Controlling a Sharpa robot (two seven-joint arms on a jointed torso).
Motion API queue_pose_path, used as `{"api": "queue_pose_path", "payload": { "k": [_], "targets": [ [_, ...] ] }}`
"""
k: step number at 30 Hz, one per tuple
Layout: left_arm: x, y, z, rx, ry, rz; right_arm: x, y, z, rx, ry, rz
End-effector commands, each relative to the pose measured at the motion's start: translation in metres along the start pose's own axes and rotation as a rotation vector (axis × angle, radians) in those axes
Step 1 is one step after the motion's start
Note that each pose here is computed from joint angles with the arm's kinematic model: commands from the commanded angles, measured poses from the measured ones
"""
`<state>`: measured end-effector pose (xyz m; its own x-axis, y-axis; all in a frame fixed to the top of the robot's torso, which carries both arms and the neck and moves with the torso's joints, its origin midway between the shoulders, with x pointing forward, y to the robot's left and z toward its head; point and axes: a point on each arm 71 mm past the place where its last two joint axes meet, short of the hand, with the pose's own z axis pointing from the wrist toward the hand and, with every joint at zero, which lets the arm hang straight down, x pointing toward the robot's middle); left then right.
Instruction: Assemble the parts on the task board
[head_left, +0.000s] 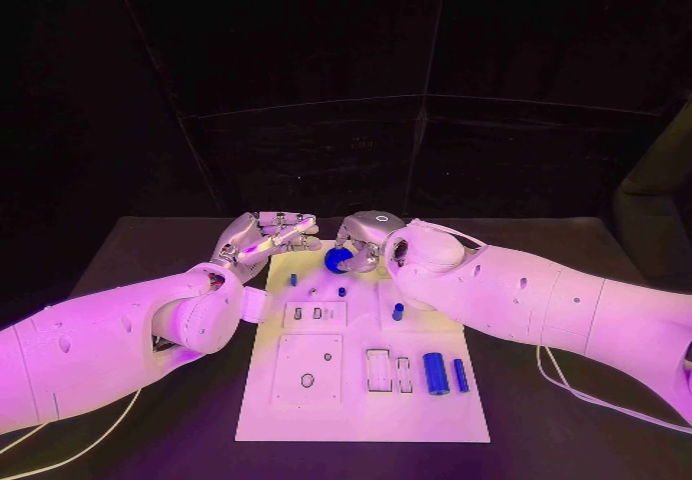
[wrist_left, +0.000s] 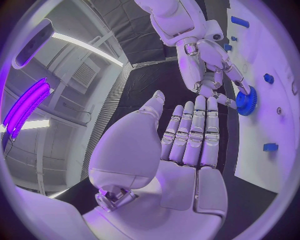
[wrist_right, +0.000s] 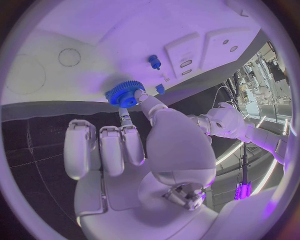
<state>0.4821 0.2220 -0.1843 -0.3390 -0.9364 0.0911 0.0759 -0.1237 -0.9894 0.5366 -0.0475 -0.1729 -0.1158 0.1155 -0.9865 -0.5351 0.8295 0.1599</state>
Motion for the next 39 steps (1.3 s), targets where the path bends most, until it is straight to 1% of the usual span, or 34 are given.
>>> {"api": "queue_pose_path", "payload": {
  "k": [1, 9, 21, 39],
  "targets": [
    [0.0011, -0.0016, 0.0008, 0.01, 0.006, -0.008, 0.001, 0.002, 0.002, -0.002, 0.012, -0.021],
    [0.0011, -0.0015, 0.001, 0.009, 0.006, -0.007, 0.003, 0.006, 0.004, -0.013, 0.023, -0.023],
    [0.0012, -0.0014, 0.0011, 0.007, 0.006, -0.007, 0.005, 0.004, 0.006, 0.003, 0.04, -0.032],
    [0.0006, -0.0013, 0.001, 0.004, 0.004, -0.006, 0.012, 0.0, 0.005, 0.019, 0.126, -0.015]
  ]
}}
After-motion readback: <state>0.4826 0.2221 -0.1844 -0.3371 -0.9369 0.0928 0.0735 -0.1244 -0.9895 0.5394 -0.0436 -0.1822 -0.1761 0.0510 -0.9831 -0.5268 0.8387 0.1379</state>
